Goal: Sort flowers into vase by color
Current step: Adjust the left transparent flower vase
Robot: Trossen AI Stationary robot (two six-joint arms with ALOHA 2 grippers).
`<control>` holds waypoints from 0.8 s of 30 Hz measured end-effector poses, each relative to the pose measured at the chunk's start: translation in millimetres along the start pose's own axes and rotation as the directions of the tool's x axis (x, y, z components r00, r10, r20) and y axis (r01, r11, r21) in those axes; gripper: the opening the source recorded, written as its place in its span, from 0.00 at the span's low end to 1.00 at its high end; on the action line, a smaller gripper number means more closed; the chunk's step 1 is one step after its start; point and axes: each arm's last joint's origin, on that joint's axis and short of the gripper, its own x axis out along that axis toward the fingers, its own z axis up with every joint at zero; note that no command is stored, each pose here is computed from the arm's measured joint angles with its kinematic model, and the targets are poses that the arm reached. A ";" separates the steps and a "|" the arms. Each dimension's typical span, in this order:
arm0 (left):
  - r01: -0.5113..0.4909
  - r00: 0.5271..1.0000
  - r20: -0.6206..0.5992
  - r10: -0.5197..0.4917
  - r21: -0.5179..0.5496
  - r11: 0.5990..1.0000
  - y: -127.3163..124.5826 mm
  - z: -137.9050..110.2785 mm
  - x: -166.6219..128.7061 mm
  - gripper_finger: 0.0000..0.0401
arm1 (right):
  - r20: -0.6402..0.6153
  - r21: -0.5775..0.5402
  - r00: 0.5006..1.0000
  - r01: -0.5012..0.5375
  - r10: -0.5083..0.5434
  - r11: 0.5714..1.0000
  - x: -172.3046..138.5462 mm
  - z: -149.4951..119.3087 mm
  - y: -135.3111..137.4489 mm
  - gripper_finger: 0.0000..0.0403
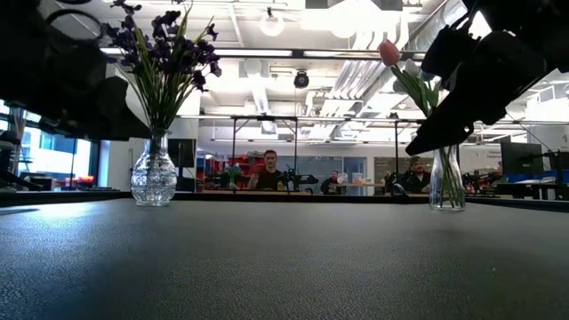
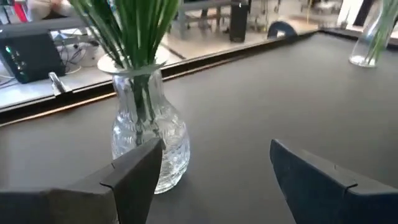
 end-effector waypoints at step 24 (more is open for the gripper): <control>-0.073 0.996 0.066 0.066 0.105 0.992 31.9 -6.1 16.0 0.72 | 0.014 -0.015 1.000 -0.006 0.006 1.000 -0.1 1.4 0.6 0.73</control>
